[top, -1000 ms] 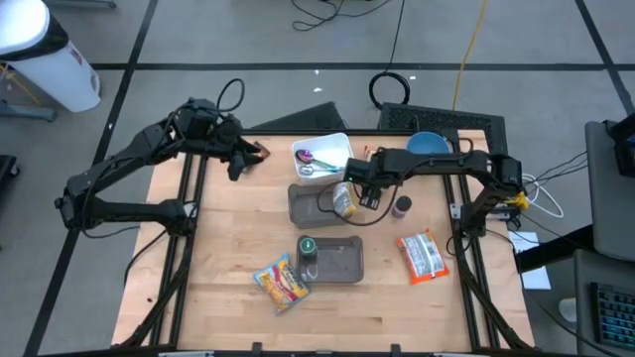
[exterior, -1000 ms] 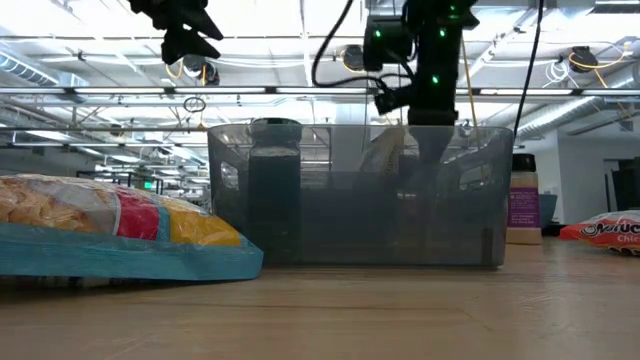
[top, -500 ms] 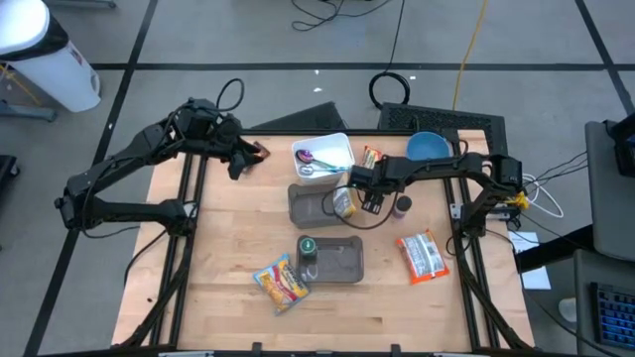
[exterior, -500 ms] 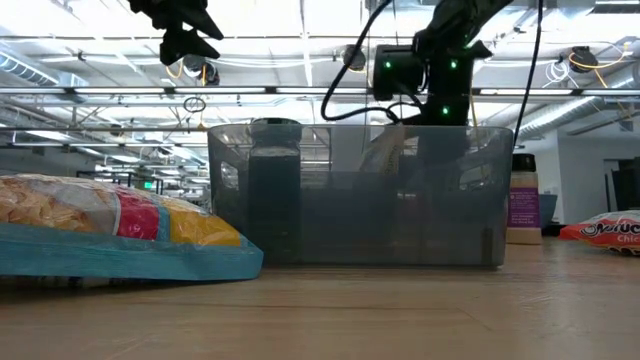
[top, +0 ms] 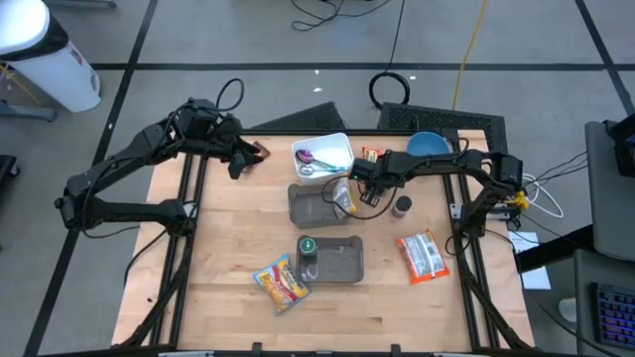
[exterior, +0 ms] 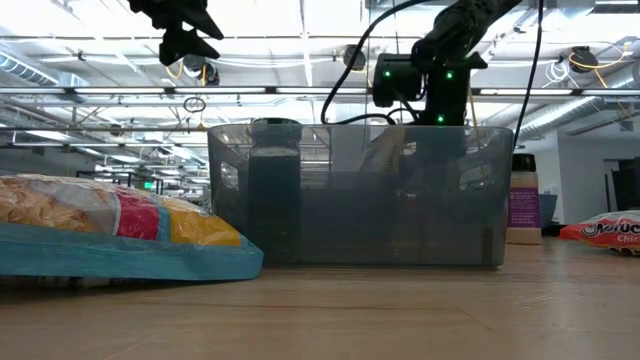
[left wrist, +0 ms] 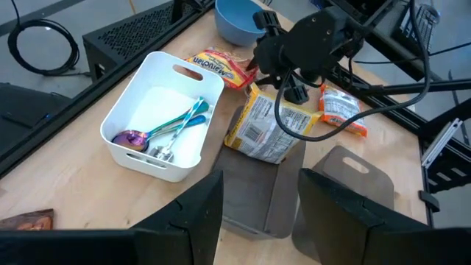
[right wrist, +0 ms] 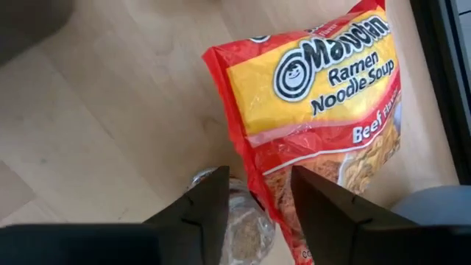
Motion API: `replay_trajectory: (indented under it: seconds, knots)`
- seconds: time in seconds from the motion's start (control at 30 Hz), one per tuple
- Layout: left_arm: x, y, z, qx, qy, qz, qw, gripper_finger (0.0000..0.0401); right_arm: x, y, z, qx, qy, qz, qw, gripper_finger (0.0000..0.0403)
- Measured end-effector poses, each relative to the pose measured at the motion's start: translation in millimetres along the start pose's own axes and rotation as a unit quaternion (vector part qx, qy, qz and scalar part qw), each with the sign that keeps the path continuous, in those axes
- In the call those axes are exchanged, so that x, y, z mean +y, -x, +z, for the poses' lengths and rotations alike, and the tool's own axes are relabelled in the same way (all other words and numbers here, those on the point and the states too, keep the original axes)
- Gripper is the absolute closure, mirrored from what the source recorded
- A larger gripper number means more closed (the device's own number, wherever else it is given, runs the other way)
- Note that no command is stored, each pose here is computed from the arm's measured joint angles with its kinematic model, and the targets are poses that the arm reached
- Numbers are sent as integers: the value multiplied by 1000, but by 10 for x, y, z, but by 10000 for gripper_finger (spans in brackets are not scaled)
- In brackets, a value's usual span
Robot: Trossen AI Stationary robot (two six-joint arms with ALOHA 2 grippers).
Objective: Pick & Place Food Item
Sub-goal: Put the red noodle pack into the top black bin
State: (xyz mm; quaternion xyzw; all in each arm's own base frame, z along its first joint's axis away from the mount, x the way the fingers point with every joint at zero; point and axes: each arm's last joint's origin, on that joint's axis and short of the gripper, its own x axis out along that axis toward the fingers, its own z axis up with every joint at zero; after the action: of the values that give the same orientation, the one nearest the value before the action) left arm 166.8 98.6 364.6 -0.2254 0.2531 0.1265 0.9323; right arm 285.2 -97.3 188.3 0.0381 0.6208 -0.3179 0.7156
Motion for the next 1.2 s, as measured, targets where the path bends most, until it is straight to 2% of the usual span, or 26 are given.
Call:
replay_trajectory:
  seconds: [0.33,0.5,0.67,1.2]
  knots:
    - [2,0,1,-1,-4,4,1000,217,-44,-19,9,2,1,1,1000,396]
    - [2,-1,2,-2,-10,4,1000,217,-72,-27,10,6,12,15,1000,401]
    - [2,-1,3,-2,-11,4,1000,217,-140,92,-11,2,24,26,999,402]
    - [4,-2,5,-3,-18,7,1000,217,-737,929,-15,-87,2,19,996,403]
